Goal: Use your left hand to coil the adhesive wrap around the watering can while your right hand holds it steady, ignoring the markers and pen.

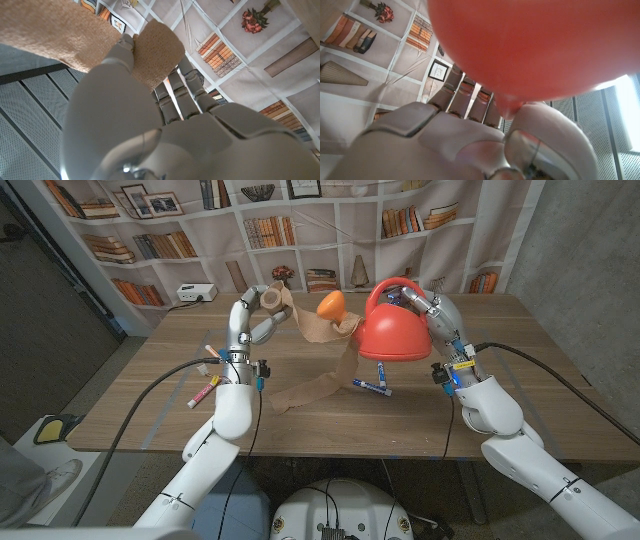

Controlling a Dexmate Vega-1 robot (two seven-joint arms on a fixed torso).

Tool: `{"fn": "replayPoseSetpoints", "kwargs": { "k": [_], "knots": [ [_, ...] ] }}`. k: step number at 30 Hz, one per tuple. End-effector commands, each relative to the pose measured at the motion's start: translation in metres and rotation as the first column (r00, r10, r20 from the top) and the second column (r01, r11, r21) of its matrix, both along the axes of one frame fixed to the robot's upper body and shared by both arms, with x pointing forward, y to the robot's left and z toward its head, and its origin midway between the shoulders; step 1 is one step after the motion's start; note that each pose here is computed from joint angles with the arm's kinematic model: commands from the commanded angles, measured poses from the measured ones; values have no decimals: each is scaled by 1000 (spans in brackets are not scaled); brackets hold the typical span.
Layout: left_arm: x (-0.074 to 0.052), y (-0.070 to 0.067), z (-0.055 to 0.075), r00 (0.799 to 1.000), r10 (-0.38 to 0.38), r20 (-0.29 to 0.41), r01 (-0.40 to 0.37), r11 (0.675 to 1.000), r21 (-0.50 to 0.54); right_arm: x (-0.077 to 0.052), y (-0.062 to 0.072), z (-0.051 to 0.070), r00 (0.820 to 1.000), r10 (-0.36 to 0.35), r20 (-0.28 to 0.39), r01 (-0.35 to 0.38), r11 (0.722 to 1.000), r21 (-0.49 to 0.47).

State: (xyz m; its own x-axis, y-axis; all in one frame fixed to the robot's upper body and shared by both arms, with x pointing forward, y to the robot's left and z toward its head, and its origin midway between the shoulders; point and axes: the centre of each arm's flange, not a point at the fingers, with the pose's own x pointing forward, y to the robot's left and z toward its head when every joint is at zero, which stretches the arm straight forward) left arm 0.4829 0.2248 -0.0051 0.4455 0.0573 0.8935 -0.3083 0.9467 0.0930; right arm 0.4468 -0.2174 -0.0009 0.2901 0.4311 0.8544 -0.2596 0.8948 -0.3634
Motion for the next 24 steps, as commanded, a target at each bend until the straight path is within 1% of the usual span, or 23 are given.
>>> {"fn": "replayPoseSetpoints", "kwargs": {
  "k": [1, 7, 9, 18, 20, 24],
  "knots": [
    [8, -11, 12, 1000, -25, 19, 24, 999, 31, -1, 15, -9, 1000, 12, -14, -13, 998, -59],
    [10, -14, 16, 999, -33, 13, 32, 999, 43, 1, 20, -13, 1000, 6, -25, -8, 996, -90],
    [11, -15, 17, 999, -34, 13, 34, 998, 46, 2, 22, -15, 999, 16, -36, -19, 995, -98],
    [13, -18, 21, 999, -37, 12, 36, 997, 63, 3, 31, -19, 998, 40, -50, -46, 990, -131],
    [14, -18, 23, 999, -36, 17, 35, 997, 69, 3, 33, -20, 998, 46, -50, -53, 988, -145],
    [15, -22, 31, 999, -35, 38, 31, 994, 101, 2, 39, -23, 997, 58, -51, -66, 985, -160]
  ]
}}
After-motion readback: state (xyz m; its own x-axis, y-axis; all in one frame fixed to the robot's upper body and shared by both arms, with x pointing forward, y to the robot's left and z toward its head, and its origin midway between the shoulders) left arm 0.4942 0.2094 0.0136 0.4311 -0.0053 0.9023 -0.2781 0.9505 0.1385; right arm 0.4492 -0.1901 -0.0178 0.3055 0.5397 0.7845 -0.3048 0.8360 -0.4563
